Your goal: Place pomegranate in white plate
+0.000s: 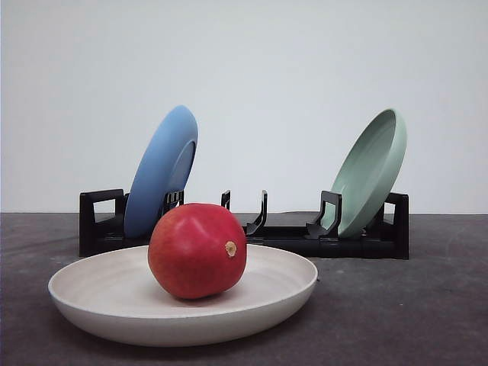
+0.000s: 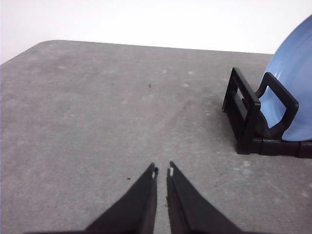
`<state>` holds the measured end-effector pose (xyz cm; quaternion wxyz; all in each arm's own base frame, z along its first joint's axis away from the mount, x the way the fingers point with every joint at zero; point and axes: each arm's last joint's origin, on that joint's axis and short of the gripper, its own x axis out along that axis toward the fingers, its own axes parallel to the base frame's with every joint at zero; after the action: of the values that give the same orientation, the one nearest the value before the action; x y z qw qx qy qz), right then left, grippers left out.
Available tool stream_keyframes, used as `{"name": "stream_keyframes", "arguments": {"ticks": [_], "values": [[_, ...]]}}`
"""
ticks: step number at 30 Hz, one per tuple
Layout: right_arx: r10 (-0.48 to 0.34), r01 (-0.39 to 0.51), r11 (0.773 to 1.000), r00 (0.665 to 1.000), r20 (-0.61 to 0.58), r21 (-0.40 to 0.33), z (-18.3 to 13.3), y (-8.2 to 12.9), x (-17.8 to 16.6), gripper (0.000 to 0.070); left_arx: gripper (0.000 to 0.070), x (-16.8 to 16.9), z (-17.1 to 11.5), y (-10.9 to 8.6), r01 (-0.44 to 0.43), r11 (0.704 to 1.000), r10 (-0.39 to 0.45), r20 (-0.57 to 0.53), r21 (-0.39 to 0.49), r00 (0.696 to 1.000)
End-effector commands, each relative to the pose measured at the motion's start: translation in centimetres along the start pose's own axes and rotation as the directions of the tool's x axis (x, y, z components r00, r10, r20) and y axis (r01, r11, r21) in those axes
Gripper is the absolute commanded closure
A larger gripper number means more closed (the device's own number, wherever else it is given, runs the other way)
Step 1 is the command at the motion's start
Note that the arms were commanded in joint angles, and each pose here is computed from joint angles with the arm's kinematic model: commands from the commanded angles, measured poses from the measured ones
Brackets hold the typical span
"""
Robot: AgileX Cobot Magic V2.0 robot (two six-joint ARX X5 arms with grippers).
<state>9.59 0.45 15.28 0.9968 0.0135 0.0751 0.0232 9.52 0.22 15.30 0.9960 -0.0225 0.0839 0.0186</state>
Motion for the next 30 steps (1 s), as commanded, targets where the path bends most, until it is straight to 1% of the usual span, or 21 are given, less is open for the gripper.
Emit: {"name": "stream_keyframes", "arguments": {"ticks": [1, 30], "values": [[-0.001, 0.001, 1.0, 1.0, 0.007, 0.009, -0.03, 0.0, 0.04, 0.0663, 0.0683, 0.1, -0.34, 0.02, 0.002, 1.0, -0.002, -0.009, -0.001, 1.0], [-0.001, 0.001, 1.0, 1.0, 0.007, 0.009, -0.03, 0.0, 0.04, 0.0663, 0.0683, 0.1, -0.34, 0.02, 0.002, 1.0, -0.002, -0.009, -0.001, 1.0]]}}
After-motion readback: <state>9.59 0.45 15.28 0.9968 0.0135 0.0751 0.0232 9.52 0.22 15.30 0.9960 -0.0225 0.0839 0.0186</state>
